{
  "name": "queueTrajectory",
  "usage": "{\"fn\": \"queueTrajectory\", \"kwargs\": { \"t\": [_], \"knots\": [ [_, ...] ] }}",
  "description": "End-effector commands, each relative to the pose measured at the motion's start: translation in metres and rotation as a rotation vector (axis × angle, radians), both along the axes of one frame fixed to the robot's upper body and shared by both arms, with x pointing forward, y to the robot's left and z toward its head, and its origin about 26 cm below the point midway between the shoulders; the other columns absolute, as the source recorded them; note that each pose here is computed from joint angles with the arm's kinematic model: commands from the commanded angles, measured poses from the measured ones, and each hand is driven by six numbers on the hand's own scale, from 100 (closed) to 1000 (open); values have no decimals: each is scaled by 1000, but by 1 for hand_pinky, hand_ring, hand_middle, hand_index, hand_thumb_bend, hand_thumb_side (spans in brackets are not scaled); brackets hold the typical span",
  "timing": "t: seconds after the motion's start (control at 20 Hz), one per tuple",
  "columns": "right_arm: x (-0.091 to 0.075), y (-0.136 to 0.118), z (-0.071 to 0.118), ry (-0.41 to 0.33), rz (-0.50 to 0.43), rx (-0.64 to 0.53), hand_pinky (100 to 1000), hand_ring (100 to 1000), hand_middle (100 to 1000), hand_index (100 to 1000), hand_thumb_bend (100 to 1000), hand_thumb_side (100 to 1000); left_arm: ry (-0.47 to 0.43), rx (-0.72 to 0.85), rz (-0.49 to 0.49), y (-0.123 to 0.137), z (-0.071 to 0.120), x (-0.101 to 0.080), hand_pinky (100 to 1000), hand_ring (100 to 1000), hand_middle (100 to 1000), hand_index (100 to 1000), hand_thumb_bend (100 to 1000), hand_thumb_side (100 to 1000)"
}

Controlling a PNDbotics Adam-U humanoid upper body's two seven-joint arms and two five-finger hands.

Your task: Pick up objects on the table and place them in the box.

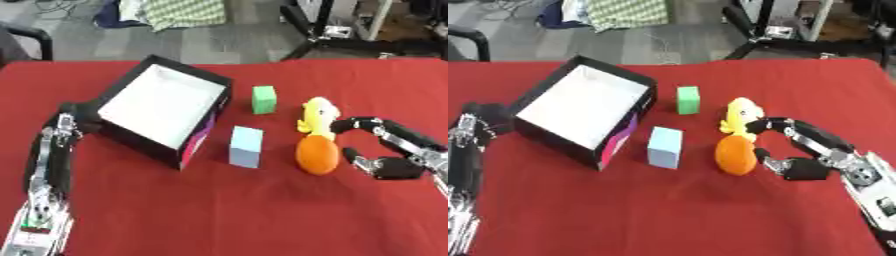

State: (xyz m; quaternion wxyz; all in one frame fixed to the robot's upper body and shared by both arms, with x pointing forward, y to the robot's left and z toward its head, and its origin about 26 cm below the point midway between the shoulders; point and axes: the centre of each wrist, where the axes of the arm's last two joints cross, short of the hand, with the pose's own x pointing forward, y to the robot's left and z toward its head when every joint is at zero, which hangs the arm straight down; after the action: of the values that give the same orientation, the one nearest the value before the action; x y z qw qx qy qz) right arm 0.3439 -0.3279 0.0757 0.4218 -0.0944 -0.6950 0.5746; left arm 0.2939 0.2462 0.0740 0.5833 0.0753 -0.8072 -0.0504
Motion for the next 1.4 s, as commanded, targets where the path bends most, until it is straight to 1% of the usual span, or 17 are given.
{"fn": "queueTrajectory", "kwargs": {
  "t": [0.05,0.3,0.35,0.4,0.8,0.95,1.05,1.15,1.2,1.25,1.35,1.4],
  "knots": [
    [5,-1,8,-30,6,-23,1000,835,803,918,100,660,-20,13,-9,2,6,0,727,709,572,727,100,914],
    [10,5,4,-22,22,-42,999,836,806,913,100,673,-18,14,-12,2,6,0,728,709,572,727,100,918],
    [11,6,2,-18,24,-52,998,836,806,913,100,646,-18,14,-13,2,6,0,727,709,572,727,100,918],
    [11,6,0,-13,27,-61,997,836,806,911,100,693,-18,14,-13,2,6,0,727,709,572,727,100,919],
    [16,6,-24,40,5,-139,995,837,808,895,100,775,-16,13,-16,1,5,0,728,708,573,727,100,924],
    [17,5,-30,51,-1,-153,994,836,806,884,100,780,-15,13,-18,1,5,0,728,708,573,727,100,925],
    [18,5,-33,53,-1,-161,992,835,802,858,100,728,-14,13,-18,1,5,0,728,709,573,727,100,925],
    [18,6,-34,49,0,-165,988,831,794,813,100,567,-14,13,-19,1,5,0,729,709,573,727,100,925],
    [19,7,-34,44,-1,-166,982,822,781,756,100,371,-14,13,-19,1,5,0,729,709,573,727,100,925],
    [20,7,-34,33,-4,-163,977,813,768,703,100,203,-14,12,-19,1,5,0,729,709,573,727,100,925],
    [21,8,-33,7,-19,-151,967,797,743,611,100,200,-12,12,-18,1,5,0,729,709,573,727,100,926],
    [21,8,-33,-8,-28,-142,962,786,726,551,100,199,-12,11,-19,1,5,0,729,709,573,727,100,925]
  ]
}}
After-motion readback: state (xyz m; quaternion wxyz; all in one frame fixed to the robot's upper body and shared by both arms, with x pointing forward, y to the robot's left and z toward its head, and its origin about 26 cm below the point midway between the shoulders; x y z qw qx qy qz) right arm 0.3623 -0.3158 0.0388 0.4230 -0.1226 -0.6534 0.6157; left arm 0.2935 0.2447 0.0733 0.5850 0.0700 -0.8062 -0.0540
